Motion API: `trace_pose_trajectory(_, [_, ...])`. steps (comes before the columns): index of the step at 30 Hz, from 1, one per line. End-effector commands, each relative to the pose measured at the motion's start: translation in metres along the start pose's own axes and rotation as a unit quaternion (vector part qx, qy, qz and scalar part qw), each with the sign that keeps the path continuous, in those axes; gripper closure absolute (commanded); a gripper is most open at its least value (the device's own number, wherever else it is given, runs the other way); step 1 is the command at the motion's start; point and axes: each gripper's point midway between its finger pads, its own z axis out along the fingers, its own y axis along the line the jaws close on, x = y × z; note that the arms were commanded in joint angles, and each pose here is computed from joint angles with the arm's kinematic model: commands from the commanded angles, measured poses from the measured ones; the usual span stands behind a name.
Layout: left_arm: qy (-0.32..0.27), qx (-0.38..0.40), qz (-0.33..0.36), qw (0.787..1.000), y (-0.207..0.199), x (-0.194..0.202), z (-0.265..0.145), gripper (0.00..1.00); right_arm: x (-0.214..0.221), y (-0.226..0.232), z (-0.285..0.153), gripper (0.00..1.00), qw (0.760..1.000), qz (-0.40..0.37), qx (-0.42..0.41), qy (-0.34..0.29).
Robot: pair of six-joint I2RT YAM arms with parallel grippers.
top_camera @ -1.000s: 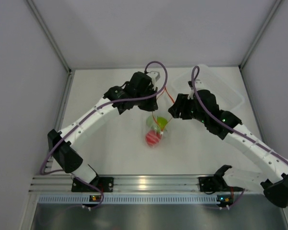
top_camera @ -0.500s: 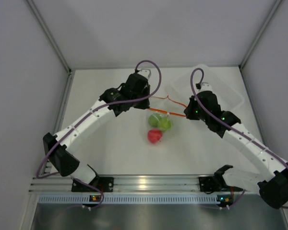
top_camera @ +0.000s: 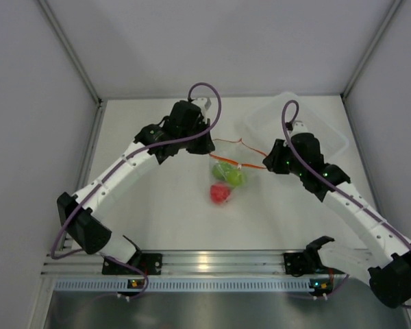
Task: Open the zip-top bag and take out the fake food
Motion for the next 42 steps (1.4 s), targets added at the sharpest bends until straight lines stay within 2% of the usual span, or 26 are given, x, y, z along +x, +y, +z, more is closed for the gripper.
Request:
trace_pose_trajectory(1, [-0.008,0.043,0.002,0.999,-0.033,-0.002,0.008,1.0,-0.015,0.005,-0.021,0.71,1.0,-0.019,-0.016,-0.009])
trace_pose_trajectory(6, [-0.019,0.039,-0.012,0.999,-0.043,0.005,0.018,1.0,-0.049,0.022,-0.047,0.7,0.998,-0.039,-0.03,-0.039])
trace_pose_trajectory(9, [-0.029,0.02,-0.022,0.999,-0.034,0.007,0.021,1.0,-0.064,0.033,-0.059,0.7,0.997,-0.05,-0.035,-0.049])
trace_pose_trajectory(14, [-0.041,0.029,-0.028,0.998,-0.037,0.002,0.017,1.0,-0.08,0.073,-0.069,0.71,0.994,-0.076,-0.06,-0.05])
trace_pose_trajectory(17, [-0.058,0.033,-0.031,0.997,-0.04,-0.006,0.01,1.0,-0.073,0.107,-0.068,0.73,0.991,-0.088,-0.092,-0.036])
trace_pose_trajectory(20, [-0.07,0.038,-0.034,0.996,-0.042,-0.01,0.004,1.0,-0.058,0.12,-0.049,0.75,0.992,-0.088,-0.081,-0.028])
trace_pose_trajectory(22, [-0.076,0.042,-0.035,0.996,-0.044,-0.014,0.001,1.0,-0.06,0.125,-0.042,0.75,0.992,-0.07,-0.084,-0.057])
trace_pose_trajectory(27, [-0.101,0.065,-0.04,0.992,-0.052,-0.025,-0.015,1.0,-0.04,0.1,-0.01,0.79,0.997,-0.061,-0.018,-0.044])
trace_pose_trajectory(30, [-0.106,0.079,-0.046,0.99,-0.053,-0.021,-0.019,1.0,-0.035,0.106,0.001,0.8,0.998,-0.053,-0.021,-0.032])
trace_pose_trajectory(38, [-0.086,0.143,-0.051,0.985,-0.075,-0.012,-0.013,1.0,-0.054,0.116,0.024,0.81,0.998,-0.05,0.026,-0.031])
trace_pose_trajectory(42, [-0.086,0.158,-0.062,0.982,-0.08,-0.012,-0.011,1.0,-0.045,0.121,0.037,0.82,0.999,-0.039,0.028,-0.007])
